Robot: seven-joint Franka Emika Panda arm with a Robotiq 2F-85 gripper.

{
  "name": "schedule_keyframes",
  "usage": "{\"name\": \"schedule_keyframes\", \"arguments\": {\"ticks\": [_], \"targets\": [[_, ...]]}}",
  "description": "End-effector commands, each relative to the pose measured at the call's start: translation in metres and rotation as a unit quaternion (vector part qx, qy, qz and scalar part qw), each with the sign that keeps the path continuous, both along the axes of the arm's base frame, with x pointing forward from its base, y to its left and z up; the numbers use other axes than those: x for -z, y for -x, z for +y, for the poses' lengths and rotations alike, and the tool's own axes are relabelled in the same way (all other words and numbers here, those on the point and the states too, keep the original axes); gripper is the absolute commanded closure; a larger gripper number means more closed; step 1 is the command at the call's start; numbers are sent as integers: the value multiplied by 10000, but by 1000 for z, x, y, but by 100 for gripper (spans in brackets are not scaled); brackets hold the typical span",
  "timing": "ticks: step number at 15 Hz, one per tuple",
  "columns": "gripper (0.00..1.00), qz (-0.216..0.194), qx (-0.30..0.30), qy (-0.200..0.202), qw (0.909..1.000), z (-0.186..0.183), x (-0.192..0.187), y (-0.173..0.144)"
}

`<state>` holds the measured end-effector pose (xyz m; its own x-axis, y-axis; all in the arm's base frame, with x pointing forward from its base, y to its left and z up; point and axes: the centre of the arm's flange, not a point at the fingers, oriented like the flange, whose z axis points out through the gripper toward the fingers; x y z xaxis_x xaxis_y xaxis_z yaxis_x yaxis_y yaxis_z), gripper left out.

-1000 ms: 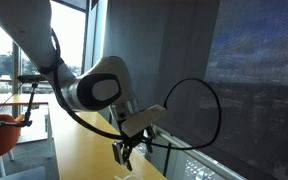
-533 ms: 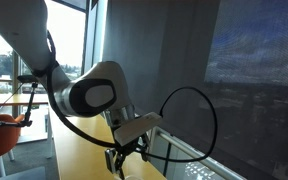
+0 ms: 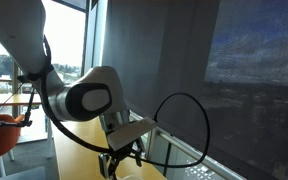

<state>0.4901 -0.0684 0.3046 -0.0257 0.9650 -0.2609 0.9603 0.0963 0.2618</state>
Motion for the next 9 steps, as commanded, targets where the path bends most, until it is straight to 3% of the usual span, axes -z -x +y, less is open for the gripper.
{"name": "schedule_keyframes", "arguments": {"ticks": [1,9], "targets": [[0,2,27,89,10000,7,1,2],[0,-102,25,25,9999,15,-6,-5]]}}
